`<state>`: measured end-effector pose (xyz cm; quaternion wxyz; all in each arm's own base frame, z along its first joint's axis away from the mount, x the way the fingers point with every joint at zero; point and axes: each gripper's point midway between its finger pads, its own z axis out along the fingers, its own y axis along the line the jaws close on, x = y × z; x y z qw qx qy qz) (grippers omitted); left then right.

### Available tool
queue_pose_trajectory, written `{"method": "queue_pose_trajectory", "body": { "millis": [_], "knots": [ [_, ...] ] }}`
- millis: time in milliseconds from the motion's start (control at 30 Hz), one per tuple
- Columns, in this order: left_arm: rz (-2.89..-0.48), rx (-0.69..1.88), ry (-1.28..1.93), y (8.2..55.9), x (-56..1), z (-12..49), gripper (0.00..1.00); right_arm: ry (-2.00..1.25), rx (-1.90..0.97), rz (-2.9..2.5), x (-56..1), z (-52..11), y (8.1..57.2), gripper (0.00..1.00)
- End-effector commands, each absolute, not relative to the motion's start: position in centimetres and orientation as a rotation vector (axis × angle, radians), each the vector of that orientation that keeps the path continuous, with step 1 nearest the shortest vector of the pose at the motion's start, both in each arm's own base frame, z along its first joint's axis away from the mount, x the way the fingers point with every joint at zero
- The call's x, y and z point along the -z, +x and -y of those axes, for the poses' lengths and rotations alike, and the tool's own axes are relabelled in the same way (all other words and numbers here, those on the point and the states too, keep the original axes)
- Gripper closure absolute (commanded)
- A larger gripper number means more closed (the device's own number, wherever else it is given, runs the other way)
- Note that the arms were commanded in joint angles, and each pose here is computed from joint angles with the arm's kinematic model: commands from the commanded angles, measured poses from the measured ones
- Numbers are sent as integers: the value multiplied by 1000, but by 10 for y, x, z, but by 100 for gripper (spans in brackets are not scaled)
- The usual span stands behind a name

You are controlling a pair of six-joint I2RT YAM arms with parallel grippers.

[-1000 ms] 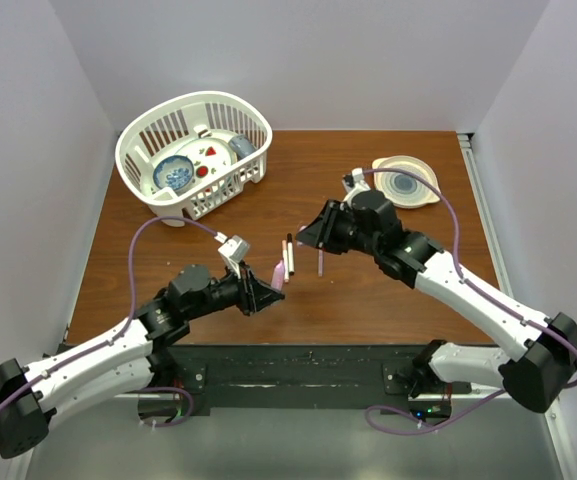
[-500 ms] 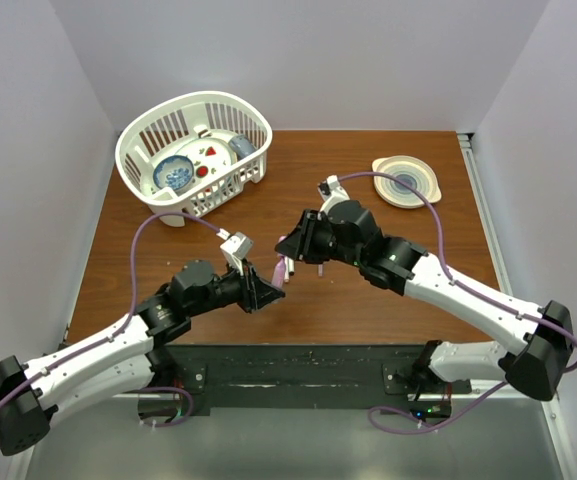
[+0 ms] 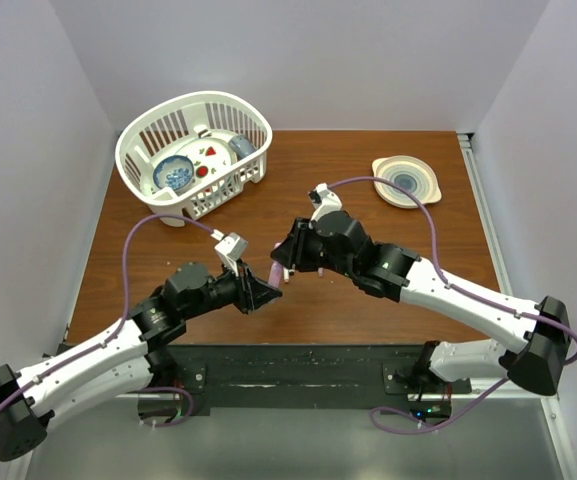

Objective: Insert the pens into the pen caps

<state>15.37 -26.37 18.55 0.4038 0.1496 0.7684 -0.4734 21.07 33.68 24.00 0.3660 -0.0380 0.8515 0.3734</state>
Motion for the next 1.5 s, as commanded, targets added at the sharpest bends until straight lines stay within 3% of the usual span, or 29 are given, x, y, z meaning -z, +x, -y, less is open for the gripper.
{"method": "queue_pose_trajectory", "body": {
  "millis": [0,333,767,1000,1067,1400,1467],
  "knots": [
    [-1831,1188,331,168,-221,265,100,-132,-929,-2194,-229,-346,196,100],
    [-1829,1071,232,194,-236,259,100,-136,-693,-2280,-186,-341,181,100],
    [-1765,1035,187,208,-245,257,100,-146,-824,-2389,-174,-369,144,98],
    [-1678,1133,278,188,-258,260,100,-86,-992,-2283,-225,-373,144,71],
    [-1661,1174,316,179,-259,262,100,-82,-1033,-2251,-238,-374,144,58],
    [-1530,1289,403,145,-275,252,100,-175,-1102,-2022,-308,-359,149,26],
    [-1498,1317,438,136,-279,250,100,-222,-1100,-1976,-324,-353,149,23]
  ]
}}
